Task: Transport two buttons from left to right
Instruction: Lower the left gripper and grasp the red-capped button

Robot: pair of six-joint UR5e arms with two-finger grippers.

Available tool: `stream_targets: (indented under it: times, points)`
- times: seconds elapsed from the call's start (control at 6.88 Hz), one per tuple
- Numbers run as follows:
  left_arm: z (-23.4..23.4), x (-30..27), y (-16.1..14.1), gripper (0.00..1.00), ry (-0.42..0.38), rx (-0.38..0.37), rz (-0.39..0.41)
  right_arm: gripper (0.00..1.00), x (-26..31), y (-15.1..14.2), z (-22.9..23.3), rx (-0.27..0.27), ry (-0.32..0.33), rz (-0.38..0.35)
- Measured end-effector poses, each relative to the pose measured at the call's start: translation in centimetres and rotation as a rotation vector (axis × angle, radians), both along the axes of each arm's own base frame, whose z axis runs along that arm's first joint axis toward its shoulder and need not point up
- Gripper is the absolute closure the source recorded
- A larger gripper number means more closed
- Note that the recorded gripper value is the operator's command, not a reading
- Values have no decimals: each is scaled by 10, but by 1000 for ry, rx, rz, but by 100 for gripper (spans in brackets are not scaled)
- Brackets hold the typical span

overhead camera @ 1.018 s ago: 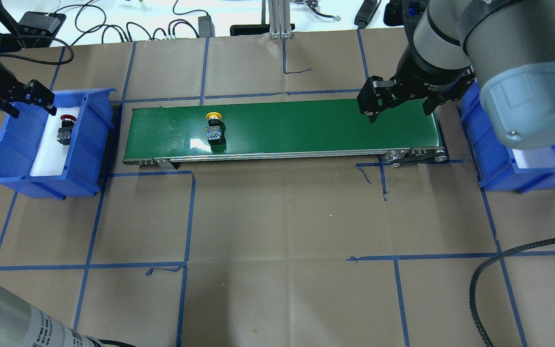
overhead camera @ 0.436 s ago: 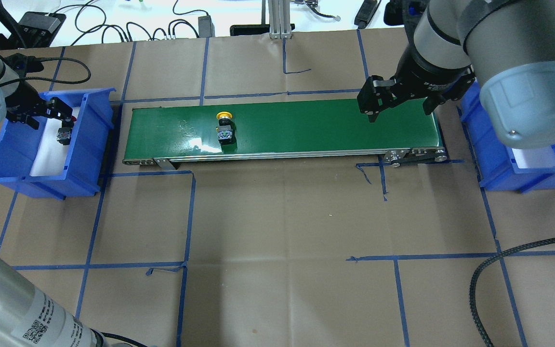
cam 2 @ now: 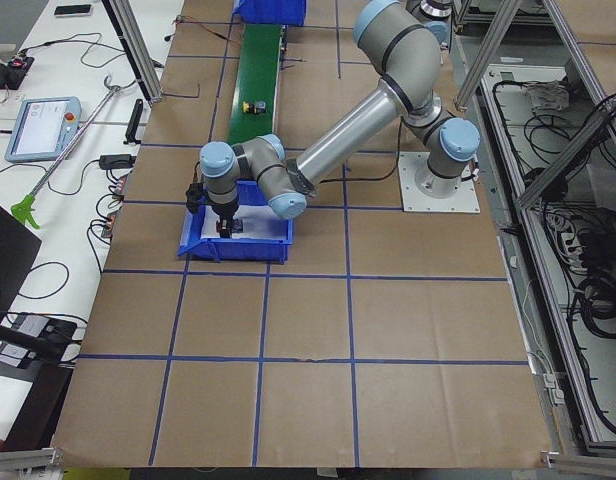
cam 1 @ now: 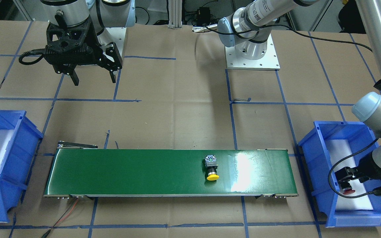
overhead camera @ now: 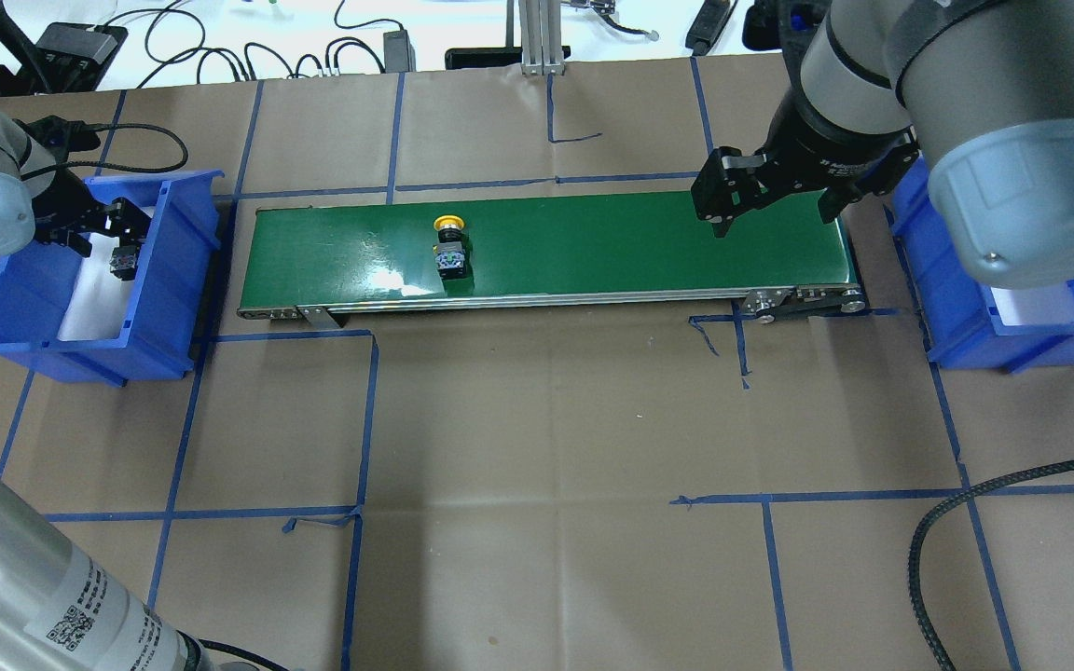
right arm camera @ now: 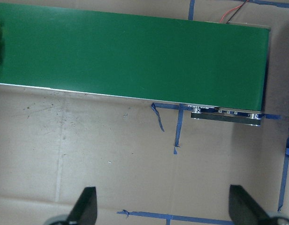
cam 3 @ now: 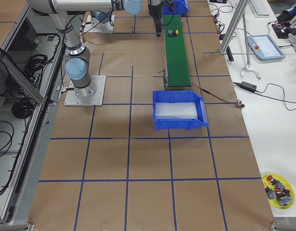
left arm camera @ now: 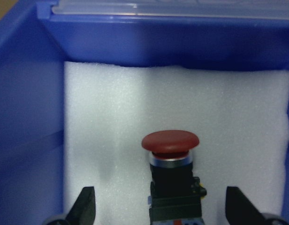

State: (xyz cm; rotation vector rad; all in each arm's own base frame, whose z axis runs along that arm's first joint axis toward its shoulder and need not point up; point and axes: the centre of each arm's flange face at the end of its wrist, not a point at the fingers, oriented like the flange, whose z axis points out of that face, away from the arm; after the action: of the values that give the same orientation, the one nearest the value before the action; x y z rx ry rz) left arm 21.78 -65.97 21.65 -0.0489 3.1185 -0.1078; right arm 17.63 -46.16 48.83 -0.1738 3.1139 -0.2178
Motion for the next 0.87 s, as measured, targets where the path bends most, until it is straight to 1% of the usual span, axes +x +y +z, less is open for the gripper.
stream_targets:
  times: [0.15, 0.29, 0.44, 0.73, 0.87]
  points:
    - [-1, -1, 0, 61, 3, 0, 2, 0, 0, 0, 0, 0, 0, 0]
    - [-2, -2, -1, 81, 5, 0, 2, 0, 0, 0, 0, 0, 0, 0]
    - [-2, -4, -2, 90, 7, -1, 1, 0, 0, 0, 0, 0, 0, 0]
    - [16, -6, -4, 91, 21, -14, 1, 0, 0, 0, 0, 0, 0, 0]
    - [39, -4, -1, 91, 28, -11, 2, 0, 0, 0, 0, 0, 0, 0]
